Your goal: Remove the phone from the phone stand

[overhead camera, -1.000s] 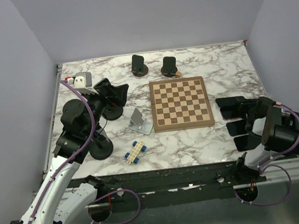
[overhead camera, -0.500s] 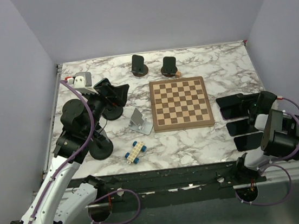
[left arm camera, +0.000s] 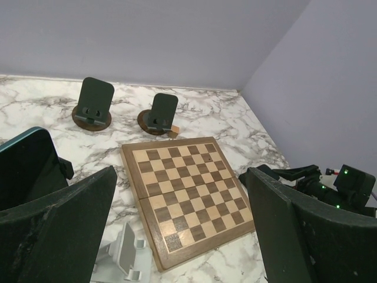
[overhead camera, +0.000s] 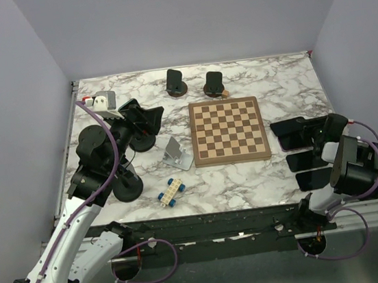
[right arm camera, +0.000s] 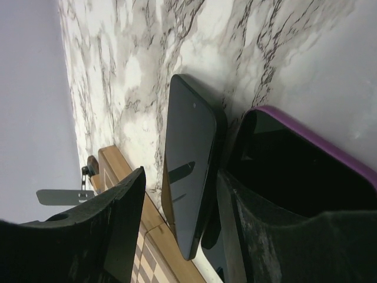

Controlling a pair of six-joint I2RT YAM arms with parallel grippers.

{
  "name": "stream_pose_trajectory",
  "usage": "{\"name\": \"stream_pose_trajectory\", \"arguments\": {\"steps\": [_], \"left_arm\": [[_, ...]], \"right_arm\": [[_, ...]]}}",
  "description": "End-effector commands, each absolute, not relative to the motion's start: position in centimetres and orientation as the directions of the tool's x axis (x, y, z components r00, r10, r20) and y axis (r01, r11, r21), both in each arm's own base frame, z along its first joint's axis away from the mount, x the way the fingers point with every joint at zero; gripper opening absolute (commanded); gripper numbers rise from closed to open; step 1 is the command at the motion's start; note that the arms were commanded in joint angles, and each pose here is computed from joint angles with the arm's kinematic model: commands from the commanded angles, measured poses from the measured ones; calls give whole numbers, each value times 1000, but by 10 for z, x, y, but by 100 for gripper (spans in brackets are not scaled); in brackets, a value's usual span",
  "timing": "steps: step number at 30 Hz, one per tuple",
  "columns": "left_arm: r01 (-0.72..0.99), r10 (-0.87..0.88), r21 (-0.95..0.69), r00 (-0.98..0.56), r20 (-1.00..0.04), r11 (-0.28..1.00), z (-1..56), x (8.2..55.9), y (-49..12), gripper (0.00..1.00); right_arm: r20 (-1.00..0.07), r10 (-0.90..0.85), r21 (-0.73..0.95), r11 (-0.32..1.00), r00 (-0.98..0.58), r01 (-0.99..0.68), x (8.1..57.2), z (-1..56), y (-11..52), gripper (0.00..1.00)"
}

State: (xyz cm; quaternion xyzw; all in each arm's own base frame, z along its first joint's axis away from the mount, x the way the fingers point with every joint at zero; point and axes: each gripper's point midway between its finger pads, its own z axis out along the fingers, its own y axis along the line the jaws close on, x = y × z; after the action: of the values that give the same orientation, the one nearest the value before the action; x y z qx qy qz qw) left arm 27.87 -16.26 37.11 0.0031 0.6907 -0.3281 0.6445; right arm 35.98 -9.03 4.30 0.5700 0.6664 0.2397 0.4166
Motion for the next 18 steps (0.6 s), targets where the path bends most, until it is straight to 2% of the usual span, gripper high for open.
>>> {"name": "stream_pose_trajectory", "arguments": {"steps": [1,18], "left_arm": [[457,-442,-457,-146,-885,763,389,275,-163,99],[457,-445,-458,-145,-884,762,390,274,-162,99]], "right_arm": [[-269,961,790,257,-62,556,356,42,-73,59],[-384,922,732,341,-55,590,351,66,-89,64]]}}
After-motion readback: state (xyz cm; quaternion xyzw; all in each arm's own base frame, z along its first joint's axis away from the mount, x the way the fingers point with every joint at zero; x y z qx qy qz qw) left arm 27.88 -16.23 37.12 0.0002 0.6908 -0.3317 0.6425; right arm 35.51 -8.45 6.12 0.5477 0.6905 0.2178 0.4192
